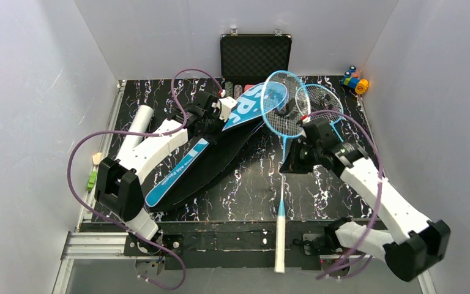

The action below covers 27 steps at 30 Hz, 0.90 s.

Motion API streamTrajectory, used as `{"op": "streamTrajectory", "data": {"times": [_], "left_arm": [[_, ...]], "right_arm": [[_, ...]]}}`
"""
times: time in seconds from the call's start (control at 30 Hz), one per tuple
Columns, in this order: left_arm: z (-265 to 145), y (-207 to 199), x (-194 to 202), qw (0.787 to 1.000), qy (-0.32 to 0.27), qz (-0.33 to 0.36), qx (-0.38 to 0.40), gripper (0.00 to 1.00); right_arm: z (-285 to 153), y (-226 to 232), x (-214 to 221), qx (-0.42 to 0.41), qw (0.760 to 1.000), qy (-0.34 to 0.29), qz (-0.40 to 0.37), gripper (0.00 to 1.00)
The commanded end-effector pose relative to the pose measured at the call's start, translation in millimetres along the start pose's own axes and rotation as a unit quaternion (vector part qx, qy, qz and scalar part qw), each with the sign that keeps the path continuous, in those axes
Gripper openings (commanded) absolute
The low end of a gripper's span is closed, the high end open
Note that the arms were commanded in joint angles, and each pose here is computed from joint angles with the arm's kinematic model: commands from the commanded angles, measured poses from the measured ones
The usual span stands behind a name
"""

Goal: Pack up the badminton gear

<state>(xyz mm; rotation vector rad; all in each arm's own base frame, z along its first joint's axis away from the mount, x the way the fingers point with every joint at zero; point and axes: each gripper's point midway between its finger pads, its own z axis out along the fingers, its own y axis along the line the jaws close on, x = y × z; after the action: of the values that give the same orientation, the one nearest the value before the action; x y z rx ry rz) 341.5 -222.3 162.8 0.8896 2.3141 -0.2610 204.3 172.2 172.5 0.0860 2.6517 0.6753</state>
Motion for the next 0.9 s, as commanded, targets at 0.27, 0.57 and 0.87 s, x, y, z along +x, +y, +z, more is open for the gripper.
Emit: {"op": "streamTrajectory", "data": {"times": [0.27,0.57,0.87], "left_arm": [[11,-16,-26,0.998,-0.043,-0.007,0.050,0.00],[-1,-9,-39,0.998,-0.057,-0.013,0.038,0.00],[-25,-8,-42,0.997,-0.065,-0.011,0.030,0.00]], "right_arm": [[-29,47,126,-0.044,0.990,0.121,-0.051,0.01],[-15,50,196,-0.009,0.970,0.213,-0.117,0.01],[5,35,220,0.003,0.963,0.232,-0.136,0.01]]}}
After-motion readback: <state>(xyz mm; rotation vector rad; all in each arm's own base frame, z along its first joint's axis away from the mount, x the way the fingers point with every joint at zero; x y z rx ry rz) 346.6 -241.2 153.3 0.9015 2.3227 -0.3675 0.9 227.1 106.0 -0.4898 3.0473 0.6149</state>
